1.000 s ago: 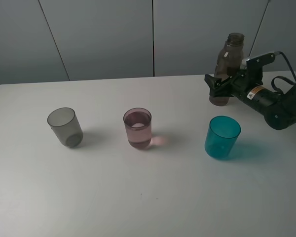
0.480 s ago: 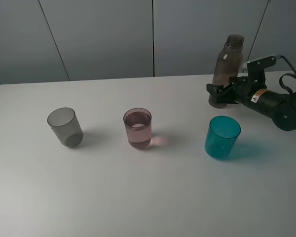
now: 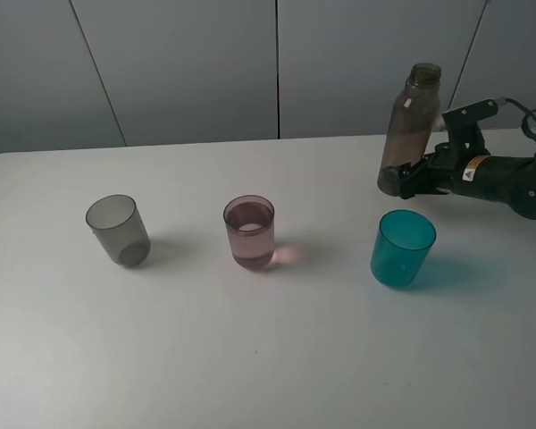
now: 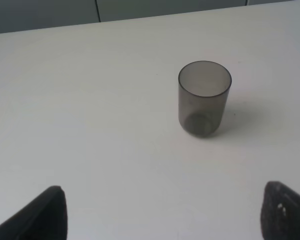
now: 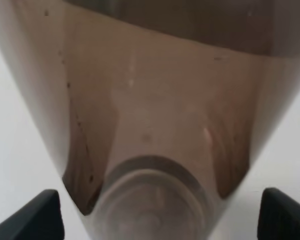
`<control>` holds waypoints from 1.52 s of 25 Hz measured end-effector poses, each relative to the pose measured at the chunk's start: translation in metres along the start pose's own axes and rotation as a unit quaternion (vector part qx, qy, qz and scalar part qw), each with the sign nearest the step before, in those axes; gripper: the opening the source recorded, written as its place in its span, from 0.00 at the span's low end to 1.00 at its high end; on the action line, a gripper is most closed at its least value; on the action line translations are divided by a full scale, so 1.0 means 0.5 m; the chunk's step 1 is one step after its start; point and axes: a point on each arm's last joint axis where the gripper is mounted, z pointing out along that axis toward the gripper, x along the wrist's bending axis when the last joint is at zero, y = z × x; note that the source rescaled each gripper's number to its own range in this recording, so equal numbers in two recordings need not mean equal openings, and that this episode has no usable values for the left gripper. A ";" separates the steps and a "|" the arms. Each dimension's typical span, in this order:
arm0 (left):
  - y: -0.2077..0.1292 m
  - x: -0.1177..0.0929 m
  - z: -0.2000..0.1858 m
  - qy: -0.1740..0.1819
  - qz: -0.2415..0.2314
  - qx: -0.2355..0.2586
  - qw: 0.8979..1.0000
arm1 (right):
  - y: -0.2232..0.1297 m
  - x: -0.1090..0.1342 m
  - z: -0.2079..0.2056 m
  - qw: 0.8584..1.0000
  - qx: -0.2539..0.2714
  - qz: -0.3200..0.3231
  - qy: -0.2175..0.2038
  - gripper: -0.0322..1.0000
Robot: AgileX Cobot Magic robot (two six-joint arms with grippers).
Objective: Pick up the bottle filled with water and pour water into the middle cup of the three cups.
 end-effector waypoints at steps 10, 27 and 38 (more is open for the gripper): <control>0.000 0.000 0.000 0.000 0.000 0.000 1.000 | 0.035 -0.022 -0.065 0.991 0.119 0.008 -0.061 0.56; 0.000 0.000 0.000 0.000 0.000 0.000 1.000 | 0.165 -0.035 -0.245 0.968 0.110 0.147 -0.168 0.03; 0.000 0.000 0.000 0.000 0.000 0.000 1.000 | 0.201 0.038 -0.397 0.969 0.183 0.145 -0.082 0.35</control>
